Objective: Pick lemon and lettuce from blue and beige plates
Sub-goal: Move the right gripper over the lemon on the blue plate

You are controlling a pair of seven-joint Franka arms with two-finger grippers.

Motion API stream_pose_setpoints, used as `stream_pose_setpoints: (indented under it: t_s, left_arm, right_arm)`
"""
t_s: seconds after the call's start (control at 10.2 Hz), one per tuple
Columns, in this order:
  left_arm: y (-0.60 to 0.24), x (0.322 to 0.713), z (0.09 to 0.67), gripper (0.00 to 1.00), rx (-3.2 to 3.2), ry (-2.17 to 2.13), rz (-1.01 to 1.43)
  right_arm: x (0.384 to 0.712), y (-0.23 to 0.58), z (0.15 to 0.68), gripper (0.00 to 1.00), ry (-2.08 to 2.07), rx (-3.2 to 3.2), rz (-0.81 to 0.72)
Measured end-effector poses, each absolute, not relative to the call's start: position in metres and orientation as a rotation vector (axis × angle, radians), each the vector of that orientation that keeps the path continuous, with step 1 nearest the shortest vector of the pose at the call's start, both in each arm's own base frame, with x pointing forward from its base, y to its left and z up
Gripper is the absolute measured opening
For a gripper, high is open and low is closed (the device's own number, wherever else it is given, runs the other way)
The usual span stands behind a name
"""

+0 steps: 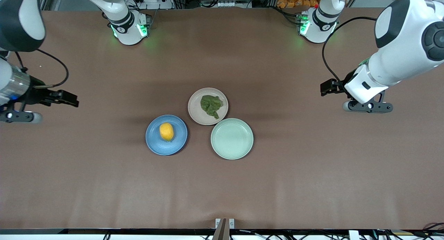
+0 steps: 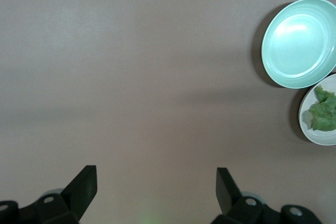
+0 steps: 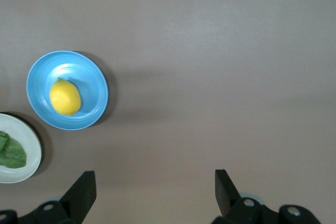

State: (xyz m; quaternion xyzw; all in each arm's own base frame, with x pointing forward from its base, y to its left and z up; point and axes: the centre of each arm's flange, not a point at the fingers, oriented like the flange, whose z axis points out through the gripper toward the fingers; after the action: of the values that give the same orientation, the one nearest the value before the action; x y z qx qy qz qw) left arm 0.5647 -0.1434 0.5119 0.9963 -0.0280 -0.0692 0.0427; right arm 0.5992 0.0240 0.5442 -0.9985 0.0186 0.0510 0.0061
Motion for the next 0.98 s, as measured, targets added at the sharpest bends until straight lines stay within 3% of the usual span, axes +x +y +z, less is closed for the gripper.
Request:
stream_pose_setpoints:
  t_s: [0.59, 0.98]
  left_arm:
    - [-0.149, 0.572, 0.487, 1.0, 3.043, -0.089, -0.232]
    - [-0.15, 0.573, 0.477, 1.0, 3.043, -0.089, -0.245]
  right_arm:
    - [0.622, 0.097, 0.489, 1.0, 0.133, -3.032, 0.187]
    - [0.64, 0.162, 0.419, 1.0, 0.124, -3.038, 0.182]
